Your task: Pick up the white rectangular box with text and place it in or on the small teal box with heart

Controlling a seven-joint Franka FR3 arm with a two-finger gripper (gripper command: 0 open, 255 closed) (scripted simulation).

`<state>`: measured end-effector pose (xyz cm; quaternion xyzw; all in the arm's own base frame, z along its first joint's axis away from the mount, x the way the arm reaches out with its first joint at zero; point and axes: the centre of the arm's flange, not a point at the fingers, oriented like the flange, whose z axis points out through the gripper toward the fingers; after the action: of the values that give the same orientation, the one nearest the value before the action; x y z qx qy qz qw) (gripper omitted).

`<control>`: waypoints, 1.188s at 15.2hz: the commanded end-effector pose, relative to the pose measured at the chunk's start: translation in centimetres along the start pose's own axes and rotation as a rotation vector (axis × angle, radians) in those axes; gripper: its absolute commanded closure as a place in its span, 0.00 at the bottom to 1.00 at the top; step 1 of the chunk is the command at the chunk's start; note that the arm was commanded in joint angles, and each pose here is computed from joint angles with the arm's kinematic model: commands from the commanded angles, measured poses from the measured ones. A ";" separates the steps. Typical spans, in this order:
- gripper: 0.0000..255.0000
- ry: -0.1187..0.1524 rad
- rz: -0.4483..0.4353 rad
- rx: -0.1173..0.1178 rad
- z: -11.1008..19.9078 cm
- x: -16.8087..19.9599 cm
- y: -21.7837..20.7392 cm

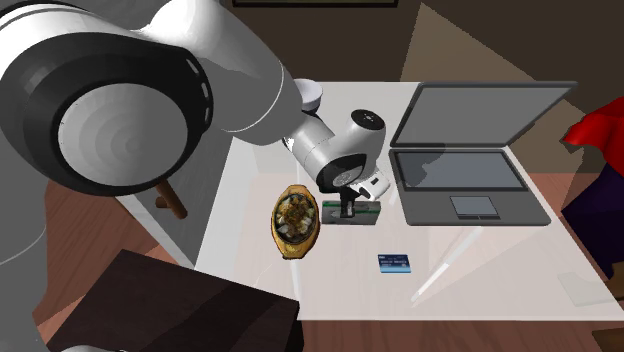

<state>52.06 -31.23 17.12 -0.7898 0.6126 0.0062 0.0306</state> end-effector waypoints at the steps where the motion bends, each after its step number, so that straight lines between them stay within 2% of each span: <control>1: 1.00 0.000 0.000 0.000 -0.5 0.0 0.0; 18: 1.00 0.000 0.000 0.000 -9.5 -0.5 -0.4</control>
<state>52.15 -31.33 26.09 -0.7899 0.6124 0.0063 0.0306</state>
